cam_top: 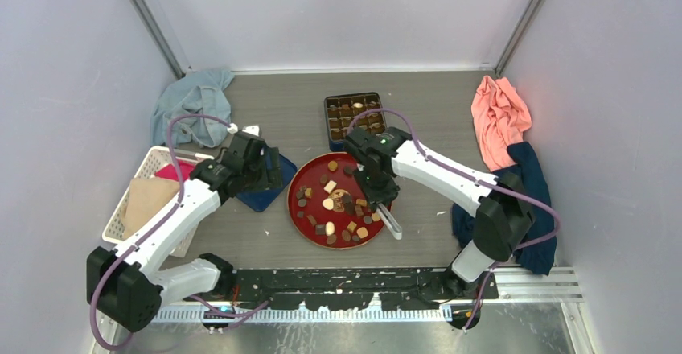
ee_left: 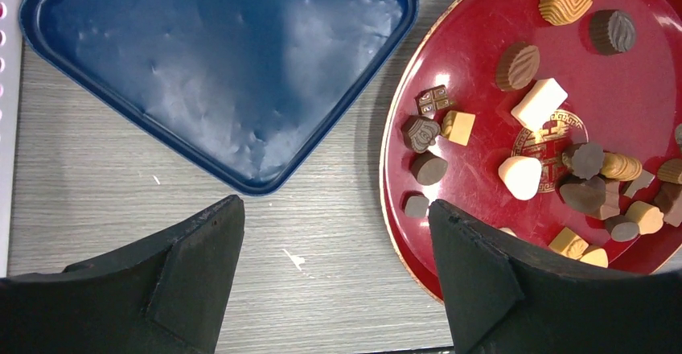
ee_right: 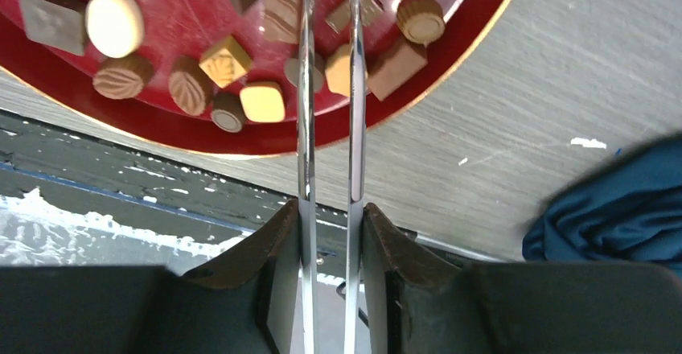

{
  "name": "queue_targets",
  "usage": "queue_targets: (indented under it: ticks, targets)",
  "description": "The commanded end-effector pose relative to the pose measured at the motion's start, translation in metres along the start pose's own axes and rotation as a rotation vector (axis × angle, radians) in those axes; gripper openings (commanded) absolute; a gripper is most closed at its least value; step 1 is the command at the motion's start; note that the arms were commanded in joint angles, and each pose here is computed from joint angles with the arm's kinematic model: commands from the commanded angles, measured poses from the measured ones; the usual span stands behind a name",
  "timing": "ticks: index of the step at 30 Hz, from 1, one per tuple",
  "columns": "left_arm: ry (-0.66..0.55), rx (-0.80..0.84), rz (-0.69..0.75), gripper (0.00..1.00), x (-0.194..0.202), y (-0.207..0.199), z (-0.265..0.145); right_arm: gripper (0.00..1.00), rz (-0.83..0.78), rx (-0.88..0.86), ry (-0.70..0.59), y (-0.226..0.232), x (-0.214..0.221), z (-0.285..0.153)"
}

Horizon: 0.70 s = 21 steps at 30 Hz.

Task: Pack the chocolate
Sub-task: Pick up the fake chocolate from the plate.

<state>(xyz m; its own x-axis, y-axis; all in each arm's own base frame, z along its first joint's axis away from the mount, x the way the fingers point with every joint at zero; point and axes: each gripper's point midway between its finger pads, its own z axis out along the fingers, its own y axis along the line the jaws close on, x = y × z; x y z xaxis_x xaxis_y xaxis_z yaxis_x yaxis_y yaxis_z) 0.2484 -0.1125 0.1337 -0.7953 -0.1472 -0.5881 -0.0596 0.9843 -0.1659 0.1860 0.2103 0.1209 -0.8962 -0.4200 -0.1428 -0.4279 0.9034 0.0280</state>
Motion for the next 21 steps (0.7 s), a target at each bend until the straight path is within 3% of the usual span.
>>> queue_targets:
  ticks: [1,3,21]
  targets:
    - [-0.037,0.028,-0.014,0.85,-0.013,-0.008,0.001,0.39,0.078,-0.028,-0.069,-0.004,0.002,-0.019]
    - [-0.033,0.030,-0.014,0.85,-0.013,-0.009,0.003,0.43,0.073,-0.017,-0.061,-0.005,0.001,-0.011]
    - [-0.047,-0.027,0.010,0.85,-0.015,0.003,0.001,0.47,-0.041,-0.008,-0.042,0.004,-0.047,0.032]
